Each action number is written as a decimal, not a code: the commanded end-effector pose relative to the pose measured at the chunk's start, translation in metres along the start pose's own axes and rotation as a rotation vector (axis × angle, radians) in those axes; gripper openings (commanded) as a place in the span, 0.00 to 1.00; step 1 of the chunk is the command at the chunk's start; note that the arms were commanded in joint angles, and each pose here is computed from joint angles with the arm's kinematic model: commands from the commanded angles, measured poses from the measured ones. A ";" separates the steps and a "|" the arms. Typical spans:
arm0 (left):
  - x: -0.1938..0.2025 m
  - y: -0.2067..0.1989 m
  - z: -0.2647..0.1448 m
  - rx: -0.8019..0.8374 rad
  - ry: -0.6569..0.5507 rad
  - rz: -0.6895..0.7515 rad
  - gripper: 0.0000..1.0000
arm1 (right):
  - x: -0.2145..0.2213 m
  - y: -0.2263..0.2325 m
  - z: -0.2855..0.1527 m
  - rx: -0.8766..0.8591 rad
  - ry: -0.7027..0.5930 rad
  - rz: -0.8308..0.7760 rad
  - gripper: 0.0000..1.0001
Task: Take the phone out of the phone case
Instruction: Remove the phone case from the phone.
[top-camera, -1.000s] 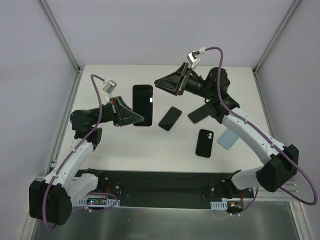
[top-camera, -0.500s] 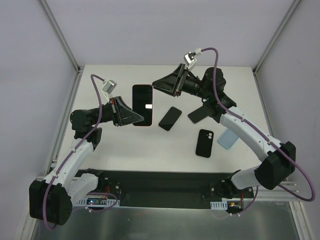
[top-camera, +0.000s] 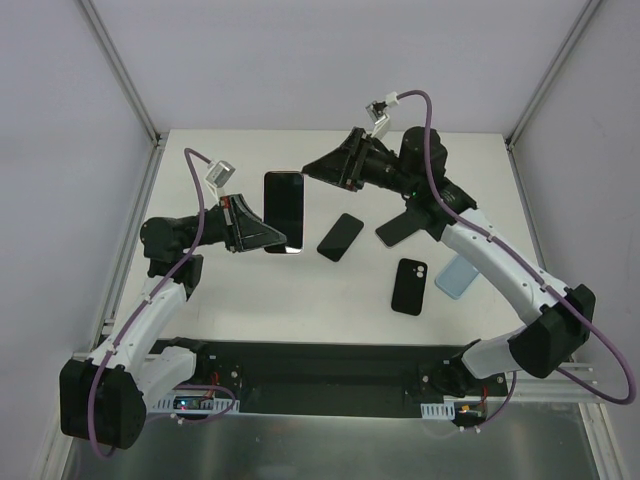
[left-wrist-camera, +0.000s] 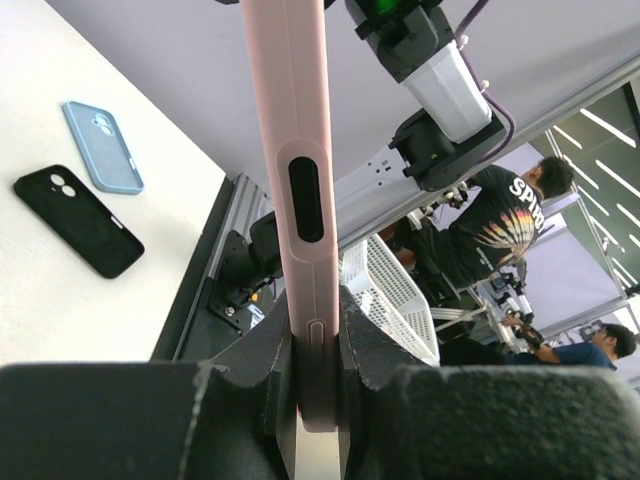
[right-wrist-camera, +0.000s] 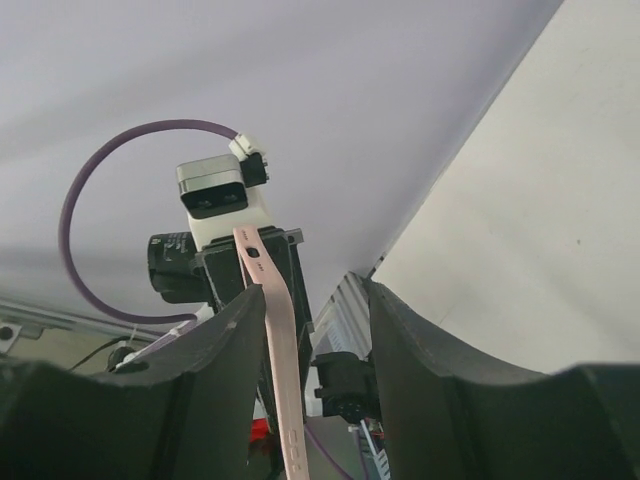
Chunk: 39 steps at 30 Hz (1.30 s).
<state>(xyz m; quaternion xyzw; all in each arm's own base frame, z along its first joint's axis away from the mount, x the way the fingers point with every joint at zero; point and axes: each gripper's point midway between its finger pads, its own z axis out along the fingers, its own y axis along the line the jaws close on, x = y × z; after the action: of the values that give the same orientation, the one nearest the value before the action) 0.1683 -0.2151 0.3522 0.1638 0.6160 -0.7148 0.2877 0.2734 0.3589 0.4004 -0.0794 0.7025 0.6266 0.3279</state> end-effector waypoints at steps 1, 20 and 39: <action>-0.011 -0.031 0.003 0.074 -0.035 0.200 0.00 | 0.068 -0.046 -0.001 0.197 0.230 -0.018 0.47; -0.010 -0.035 0.002 0.082 -0.026 0.222 0.00 | 0.117 -0.072 0.006 0.206 0.430 -0.002 0.45; -0.014 -0.034 0.004 0.100 -0.005 0.221 0.00 | 0.166 -0.034 0.000 -0.100 0.591 0.000 0.50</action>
<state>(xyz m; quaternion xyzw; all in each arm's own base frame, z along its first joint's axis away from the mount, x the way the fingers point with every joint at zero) 0.1473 -0.2103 0.3288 0.2009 0.6428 -0.7107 0.2032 0.2378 0.3867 0.3443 -0.1924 0.7125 0.6272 0.2486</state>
